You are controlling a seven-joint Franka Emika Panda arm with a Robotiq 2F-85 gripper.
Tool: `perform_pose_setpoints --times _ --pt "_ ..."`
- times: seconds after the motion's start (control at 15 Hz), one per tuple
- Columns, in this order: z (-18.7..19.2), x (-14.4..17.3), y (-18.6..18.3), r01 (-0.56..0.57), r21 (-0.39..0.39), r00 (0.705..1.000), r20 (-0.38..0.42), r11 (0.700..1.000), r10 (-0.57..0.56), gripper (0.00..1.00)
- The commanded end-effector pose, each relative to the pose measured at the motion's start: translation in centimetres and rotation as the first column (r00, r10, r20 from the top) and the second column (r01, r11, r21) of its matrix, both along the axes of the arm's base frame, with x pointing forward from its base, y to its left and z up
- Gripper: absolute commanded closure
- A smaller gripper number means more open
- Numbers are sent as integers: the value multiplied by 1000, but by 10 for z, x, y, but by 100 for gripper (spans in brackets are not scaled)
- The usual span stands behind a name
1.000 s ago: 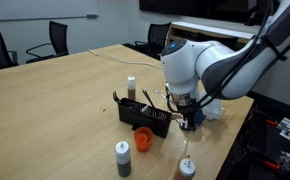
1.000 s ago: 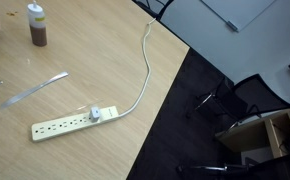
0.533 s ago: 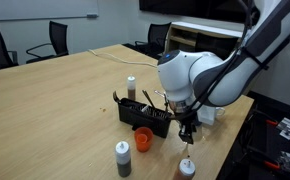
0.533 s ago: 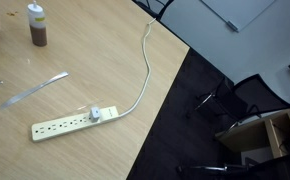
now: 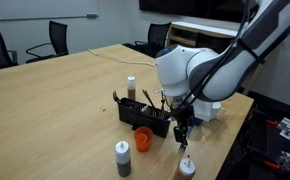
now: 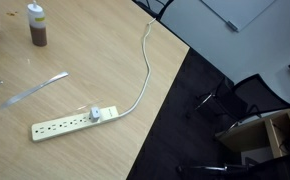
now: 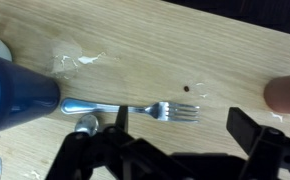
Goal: Move the fork from the utensil holder to the table
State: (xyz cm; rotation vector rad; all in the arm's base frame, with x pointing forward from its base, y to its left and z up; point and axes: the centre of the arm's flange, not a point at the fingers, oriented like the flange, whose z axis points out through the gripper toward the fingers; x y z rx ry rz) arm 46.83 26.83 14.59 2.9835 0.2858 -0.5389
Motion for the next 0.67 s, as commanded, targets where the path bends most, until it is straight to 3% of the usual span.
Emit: perform_pose_setpoints --times 0.0,0.6 --pt "17 -1 -1 14 69 1000 0 997 -14 0" --pt "107 -27 0 202 179 979 -59 963 -195 0"
